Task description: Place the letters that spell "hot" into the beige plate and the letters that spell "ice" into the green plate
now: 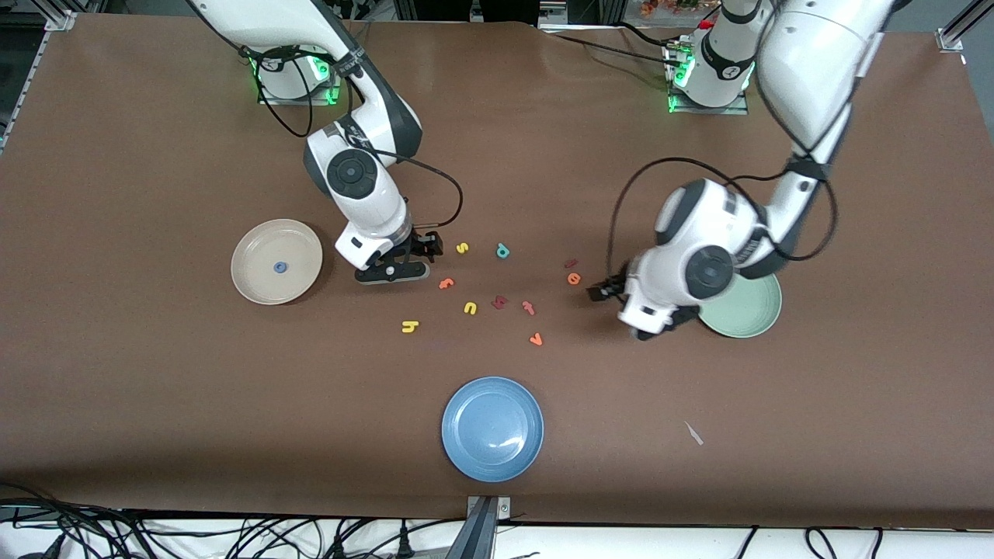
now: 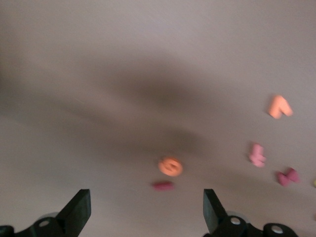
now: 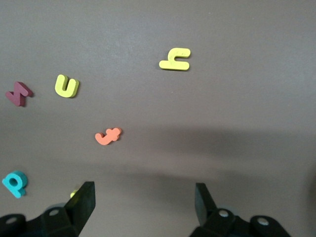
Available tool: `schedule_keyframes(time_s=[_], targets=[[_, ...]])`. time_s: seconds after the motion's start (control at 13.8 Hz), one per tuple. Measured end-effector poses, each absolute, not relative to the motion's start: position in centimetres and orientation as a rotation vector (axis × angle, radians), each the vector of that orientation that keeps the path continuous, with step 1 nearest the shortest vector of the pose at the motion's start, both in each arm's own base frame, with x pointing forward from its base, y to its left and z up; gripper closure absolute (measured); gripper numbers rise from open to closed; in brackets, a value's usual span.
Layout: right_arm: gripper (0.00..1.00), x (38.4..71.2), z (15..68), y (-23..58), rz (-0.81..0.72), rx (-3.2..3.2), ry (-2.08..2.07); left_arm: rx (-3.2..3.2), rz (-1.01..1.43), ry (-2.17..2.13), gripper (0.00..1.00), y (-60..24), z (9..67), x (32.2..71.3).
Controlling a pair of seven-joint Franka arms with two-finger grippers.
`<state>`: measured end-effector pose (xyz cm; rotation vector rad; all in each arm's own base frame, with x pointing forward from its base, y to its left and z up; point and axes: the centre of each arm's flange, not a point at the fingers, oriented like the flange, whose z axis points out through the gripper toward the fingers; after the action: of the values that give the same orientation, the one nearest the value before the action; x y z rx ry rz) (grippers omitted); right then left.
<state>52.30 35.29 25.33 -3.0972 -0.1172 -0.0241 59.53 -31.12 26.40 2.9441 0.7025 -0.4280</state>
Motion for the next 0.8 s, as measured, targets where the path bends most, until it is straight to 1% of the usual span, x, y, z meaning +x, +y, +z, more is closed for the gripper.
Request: schedule_keyframes(time_s=[0.14, 0.22, 0.29, 0.36, 0.43, 0.65, 0.72, 0.8], targets=[[0.1, 52.0, 24.4, 35.9, -0.035, -3.1, -0.104, 2.943, -0.374, 0.721, 0.0, -34.9, 24.4, 57.9], [0.1, 52.0, 23.9, 36.0, -0.043, -3.096, -0.1, 2.957, -0.351, 0.718, 0.03, -35.8, 23.0, 57.4], [0.1, 52.1, 23.6, 36.1, -0.052, -3.091, -0.097, 2.975, -0.337, 0.712, 0.04, -36.2, 21.6, 57.0], [0.11, 52.2, 23.4, 36.4, -0.065, -3.084, -0.099, 2.995, -0.336, 0.707, 0.11, -36.1, 20.3, 56.8], [0.11, 52.4, 23.2, 36.9, -0.077, -3.076, -0.102, 3.007, -0.335, 0.702, 0.21, -35.8, 19.4, 56.7], [0.11, 52.4, 22.4, 40.4, -0.106, -3.061, -0.092, 3.016, -0.309, 0.696, 0.22, -35.2, 18.2, 56.6], [0.11, 52.6, 22.1, 41.5, -0.124, -3.061, -0.109, 3.015, -0.307, 0.695, 0.29, -35.2, 18.0, 56.4], [0.11, 52.7, 21.6, 42.0, -0.139, -3.069, -0.131, 3.014, -0.306, 0.694, 0.31, -35.2, 17.9, 56.3]])
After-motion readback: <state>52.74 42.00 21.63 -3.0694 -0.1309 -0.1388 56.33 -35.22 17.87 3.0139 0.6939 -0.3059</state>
